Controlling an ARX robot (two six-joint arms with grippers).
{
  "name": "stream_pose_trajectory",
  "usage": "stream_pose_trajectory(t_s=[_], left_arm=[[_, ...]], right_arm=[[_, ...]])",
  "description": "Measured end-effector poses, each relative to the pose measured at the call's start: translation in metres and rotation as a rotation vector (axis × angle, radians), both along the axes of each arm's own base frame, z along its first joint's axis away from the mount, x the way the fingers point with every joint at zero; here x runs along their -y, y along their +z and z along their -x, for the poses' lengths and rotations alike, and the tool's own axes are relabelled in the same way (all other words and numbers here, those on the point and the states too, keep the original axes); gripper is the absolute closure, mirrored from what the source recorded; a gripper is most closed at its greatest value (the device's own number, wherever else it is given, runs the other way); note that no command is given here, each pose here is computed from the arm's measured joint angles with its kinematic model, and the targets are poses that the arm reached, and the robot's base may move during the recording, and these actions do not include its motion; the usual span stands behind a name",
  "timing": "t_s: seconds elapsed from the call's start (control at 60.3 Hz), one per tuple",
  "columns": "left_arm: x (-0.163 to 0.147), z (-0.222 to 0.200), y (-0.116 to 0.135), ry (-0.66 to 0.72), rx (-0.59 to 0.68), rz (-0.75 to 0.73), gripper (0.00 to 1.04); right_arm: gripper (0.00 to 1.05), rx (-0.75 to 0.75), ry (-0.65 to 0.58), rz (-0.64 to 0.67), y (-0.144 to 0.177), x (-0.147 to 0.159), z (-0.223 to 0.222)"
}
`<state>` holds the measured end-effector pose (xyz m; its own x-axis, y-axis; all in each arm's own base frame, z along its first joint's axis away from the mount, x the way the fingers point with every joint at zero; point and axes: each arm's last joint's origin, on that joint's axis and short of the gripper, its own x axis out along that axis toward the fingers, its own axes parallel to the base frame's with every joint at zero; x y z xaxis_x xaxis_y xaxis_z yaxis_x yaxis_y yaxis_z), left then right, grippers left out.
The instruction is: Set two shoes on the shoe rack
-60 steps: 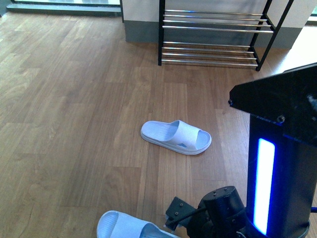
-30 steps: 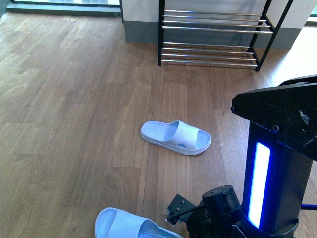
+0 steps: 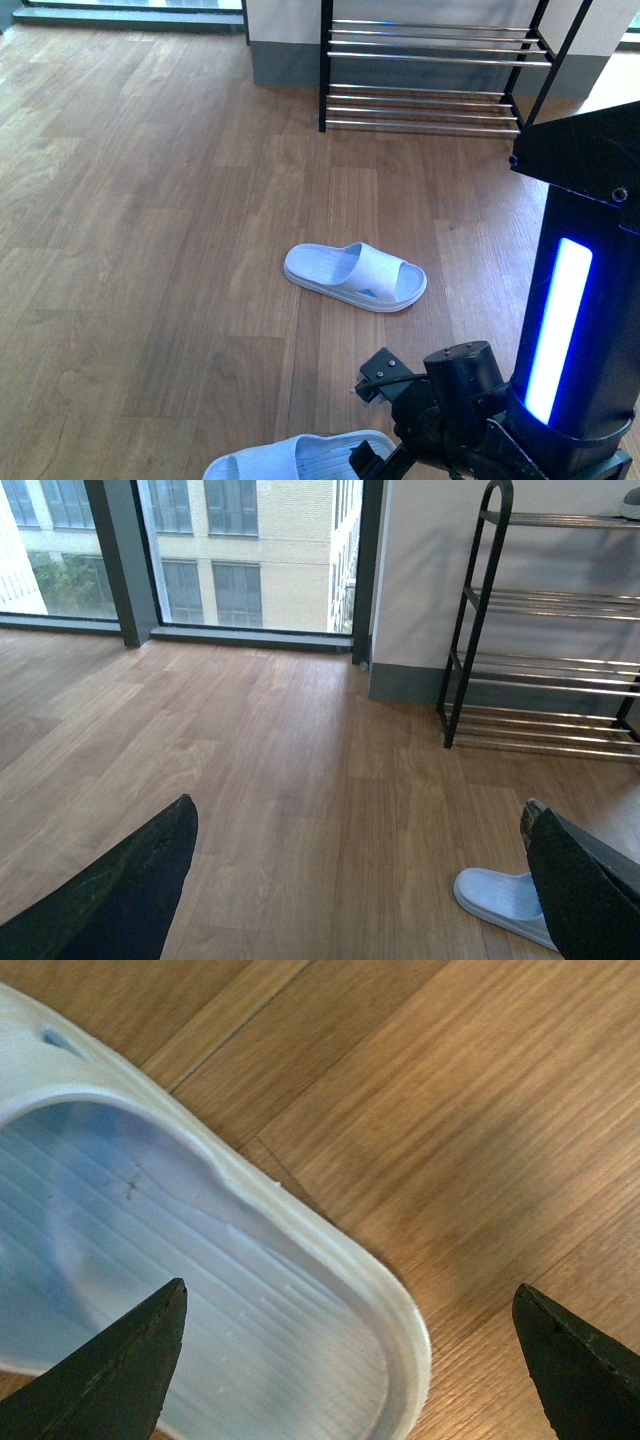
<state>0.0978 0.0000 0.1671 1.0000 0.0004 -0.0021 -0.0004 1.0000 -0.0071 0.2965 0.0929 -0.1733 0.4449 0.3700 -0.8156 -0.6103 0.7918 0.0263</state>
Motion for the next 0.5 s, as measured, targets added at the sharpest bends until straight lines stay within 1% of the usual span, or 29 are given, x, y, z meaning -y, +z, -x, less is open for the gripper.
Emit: stream_pose_trajectory(t_s=[0.133, 0.249, 0.498], left_arm=[[0.0, 0.0, 0.0, 0.0, 0.0, 0.0, 0.09], [0.0, 0.0, 0.0, 0.0, 0.0, 0.0, 0.09], [0.0, 0.0, 0.0, 0.0, 0.0, 0.0, 0.09]], right_arm=[[0.09, 0.023, 0.063, 0.006, 0.002, -0.004, 0.008], [0.09, 0.091, 0.148, 0.042, -0.005, -0.011, 0.013], [0.09, 0.118, 0.172, 0.041, -0.023, -0.019, 0.01]])
